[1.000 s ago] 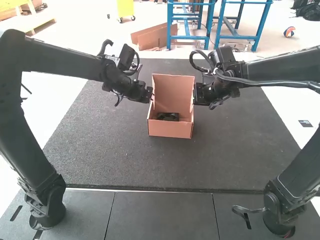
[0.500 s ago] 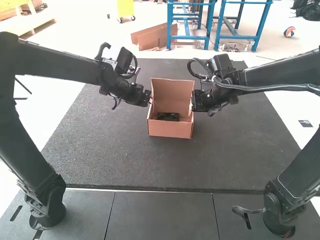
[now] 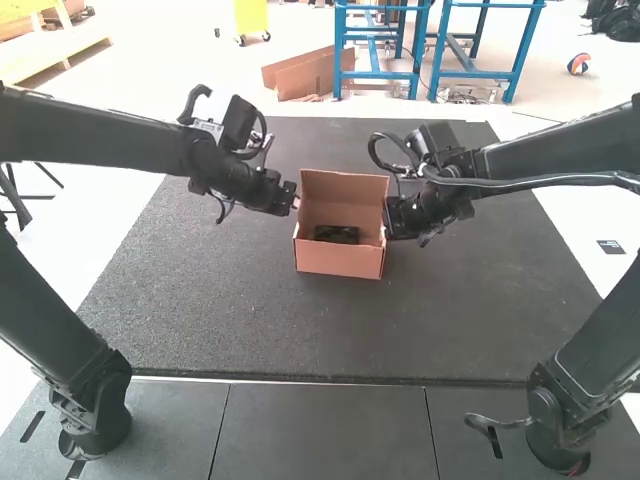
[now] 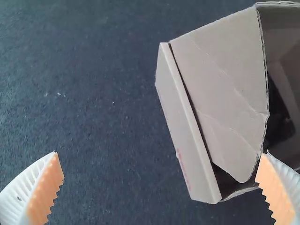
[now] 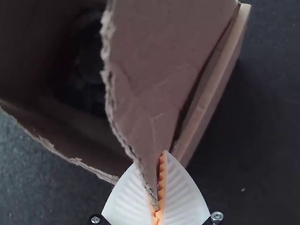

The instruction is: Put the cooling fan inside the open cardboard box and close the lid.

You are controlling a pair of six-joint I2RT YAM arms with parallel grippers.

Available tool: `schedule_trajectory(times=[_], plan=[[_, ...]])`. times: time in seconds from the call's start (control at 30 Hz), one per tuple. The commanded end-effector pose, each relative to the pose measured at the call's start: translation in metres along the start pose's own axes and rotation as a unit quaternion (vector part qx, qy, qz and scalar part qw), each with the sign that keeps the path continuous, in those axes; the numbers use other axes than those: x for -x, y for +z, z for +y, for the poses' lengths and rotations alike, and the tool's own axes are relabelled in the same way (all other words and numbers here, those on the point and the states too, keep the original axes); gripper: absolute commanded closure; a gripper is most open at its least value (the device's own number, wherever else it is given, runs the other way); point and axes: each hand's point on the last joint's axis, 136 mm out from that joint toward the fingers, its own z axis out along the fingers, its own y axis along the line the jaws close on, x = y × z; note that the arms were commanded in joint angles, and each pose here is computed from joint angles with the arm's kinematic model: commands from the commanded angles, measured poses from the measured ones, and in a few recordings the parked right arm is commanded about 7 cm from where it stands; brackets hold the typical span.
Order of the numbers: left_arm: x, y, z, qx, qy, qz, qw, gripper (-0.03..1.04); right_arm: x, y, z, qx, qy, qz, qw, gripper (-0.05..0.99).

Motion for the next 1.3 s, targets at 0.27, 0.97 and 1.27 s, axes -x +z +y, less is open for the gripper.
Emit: schedule_trajectory(times=[0.27, 0.97, 1.27], plan=[[0.016, -0.029, 0.003, 0.013, 0.008, -0.038, 0.9992, 0.04, 0.025, -0.022, 0.006, -0.012, -0.017, -0.018, 1.000, 0.01], [0.148, -0.051, 0.019, 0.122, 0.015, -0.183, 0.9753, 0.04, 0.087, -0.111, -0.103, -0.193, -0.001, -0.128, 0.973, 0.02], [0.156, -0.018, -0.010, 0.100, 0.037, -0.167, 0.9801, 0.04, 0.089, -0.123, -0.137, -0.211, 0.038, -0.121, 0.969, 0.02]])
